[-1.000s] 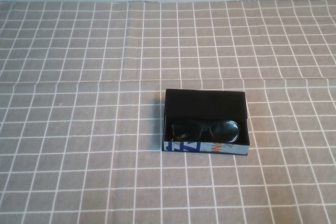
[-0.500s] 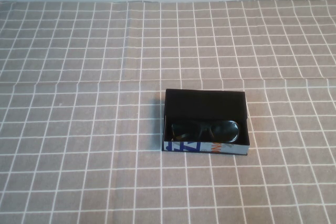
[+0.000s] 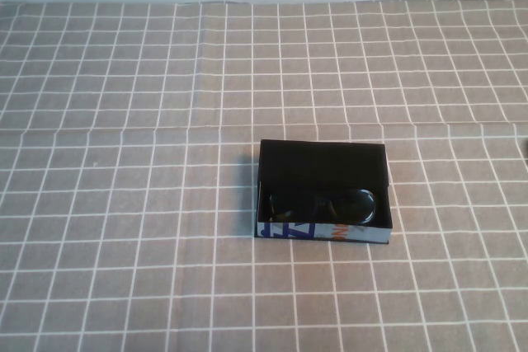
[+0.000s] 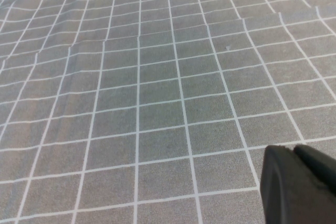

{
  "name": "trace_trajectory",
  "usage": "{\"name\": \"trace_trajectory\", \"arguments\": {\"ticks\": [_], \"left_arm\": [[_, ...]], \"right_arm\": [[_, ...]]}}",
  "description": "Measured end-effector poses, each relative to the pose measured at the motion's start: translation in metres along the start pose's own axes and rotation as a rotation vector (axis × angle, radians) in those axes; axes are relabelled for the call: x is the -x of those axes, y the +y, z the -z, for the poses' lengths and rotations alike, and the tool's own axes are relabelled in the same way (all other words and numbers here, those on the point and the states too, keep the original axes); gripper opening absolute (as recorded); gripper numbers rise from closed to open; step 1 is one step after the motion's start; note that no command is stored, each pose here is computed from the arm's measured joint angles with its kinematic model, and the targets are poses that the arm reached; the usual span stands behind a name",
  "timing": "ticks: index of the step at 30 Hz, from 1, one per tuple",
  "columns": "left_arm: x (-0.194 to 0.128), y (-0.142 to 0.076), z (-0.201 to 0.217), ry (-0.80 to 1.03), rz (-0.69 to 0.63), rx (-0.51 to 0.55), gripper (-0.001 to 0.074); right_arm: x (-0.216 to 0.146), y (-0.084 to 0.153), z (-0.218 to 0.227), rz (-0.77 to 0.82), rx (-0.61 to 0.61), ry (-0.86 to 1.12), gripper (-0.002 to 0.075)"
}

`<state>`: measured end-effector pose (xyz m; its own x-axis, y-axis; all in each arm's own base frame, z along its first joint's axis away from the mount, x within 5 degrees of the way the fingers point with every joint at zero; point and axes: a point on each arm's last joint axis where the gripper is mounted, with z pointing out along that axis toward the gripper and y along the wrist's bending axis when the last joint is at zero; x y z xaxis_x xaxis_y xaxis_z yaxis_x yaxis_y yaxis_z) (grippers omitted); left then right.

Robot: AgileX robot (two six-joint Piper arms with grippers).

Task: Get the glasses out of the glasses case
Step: Pick up the glasses from the glasses case

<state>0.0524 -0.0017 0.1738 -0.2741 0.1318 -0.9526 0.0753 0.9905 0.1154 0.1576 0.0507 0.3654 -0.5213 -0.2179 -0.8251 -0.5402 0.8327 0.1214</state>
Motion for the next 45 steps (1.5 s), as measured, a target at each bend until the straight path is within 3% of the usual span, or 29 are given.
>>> {"name": "trace_trajectory", "arguments": {"ticks": [5, 12, 15, 20, 25, 34, 37, 42, 45], "left_arm": [[0.0, 0.0, 0.0, 0.0, 0.0, 0.0, -0.0004], [0.0, 0.0, 0.0, 0.0, 0.0, 0.0, -0.0004], [0.0, 0.0, 0.0, 0.0, 0.0, 0.0, -0.0004], [0.0, 0.0, 0.0, 0.0, 0.0, 0.0, -0.0004], [0.0, 0.0, 0.0, 0.0, 0.0, 0.0, -0.0004], [0.0, 0.0, 0.0, 0.0, 0.0, 0.0, -0.0004], [0.0, 0.0, 0.0, 0.0, 0.0, 0.0, -0.0004], [0.0, 0.0, 0.0, 0.0, 0.0, 0.0, -0.0005], [0.0, 0.0, 0.0, 0.0, 0.0, 0.0, -0.0004]], "right_arm": [[0.029, -0.006, -0.044, 0.209, 0.161, 0.18, -0.0017], [0.048, 0.002, -0.118, 0.581, 0.248, 0.39, -0.0017], [0.049, 0.008, -0.151, 0.669, 0.286, 0.459, -0.0013], [0.04, 0.02, -0.206, 0.709, 0.395, 0.591, 0.0026], [0.038, 0.028, -0.248, 0.762, 0.443, 0.651, 0.0015], [0.036, 0.037, -0.277, 0.771, 0.477, 0.687, -0.0011], [0.028, 0.037, -0.286, 0.732, 0.48, 0.727, 0.0028], [0.023, 0.033, -0.294, 0.719, 0.437, 0.757, 0.0213], [0.027, 0.031, -0.297, 0.735, 0.398, 0.716, 0.0276]]}}
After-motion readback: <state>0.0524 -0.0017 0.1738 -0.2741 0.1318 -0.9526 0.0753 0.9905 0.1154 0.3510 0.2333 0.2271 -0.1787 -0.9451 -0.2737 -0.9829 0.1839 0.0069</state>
